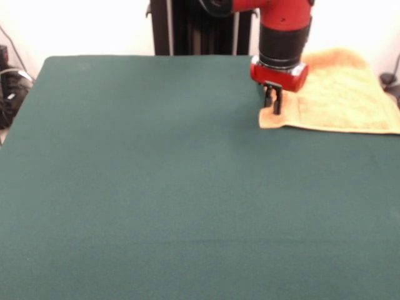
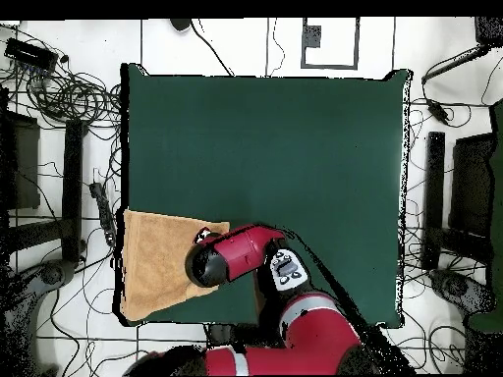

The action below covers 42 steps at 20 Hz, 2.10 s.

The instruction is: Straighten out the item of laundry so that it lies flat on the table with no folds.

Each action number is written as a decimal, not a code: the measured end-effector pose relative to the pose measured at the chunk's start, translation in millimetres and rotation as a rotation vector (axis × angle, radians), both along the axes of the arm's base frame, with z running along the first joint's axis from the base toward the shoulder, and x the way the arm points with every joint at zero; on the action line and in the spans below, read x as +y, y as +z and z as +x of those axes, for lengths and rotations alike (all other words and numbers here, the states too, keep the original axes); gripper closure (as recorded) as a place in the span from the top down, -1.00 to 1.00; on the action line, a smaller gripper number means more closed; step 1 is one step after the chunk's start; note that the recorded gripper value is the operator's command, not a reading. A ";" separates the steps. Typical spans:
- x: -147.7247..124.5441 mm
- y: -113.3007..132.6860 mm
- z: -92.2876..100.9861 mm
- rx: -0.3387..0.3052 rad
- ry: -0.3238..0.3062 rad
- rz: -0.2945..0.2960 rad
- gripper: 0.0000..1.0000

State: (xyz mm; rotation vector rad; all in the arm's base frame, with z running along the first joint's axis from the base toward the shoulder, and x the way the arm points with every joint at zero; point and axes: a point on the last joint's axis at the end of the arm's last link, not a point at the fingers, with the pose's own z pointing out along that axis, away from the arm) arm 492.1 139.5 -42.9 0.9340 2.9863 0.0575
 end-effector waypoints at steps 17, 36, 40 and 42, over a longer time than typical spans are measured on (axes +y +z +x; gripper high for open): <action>-78.2 22.6 22.2 -0.025 -0.056 -0.020 -1.00; -137.4 16.3 49.8 -0.111 0.012 -0.061 -1.00; -139.8 5.6 61.7 -0.131 0.026 -0.041 -1.00; -142.3 1.2 68.0 -0.133 0.021 -0.030 -1.00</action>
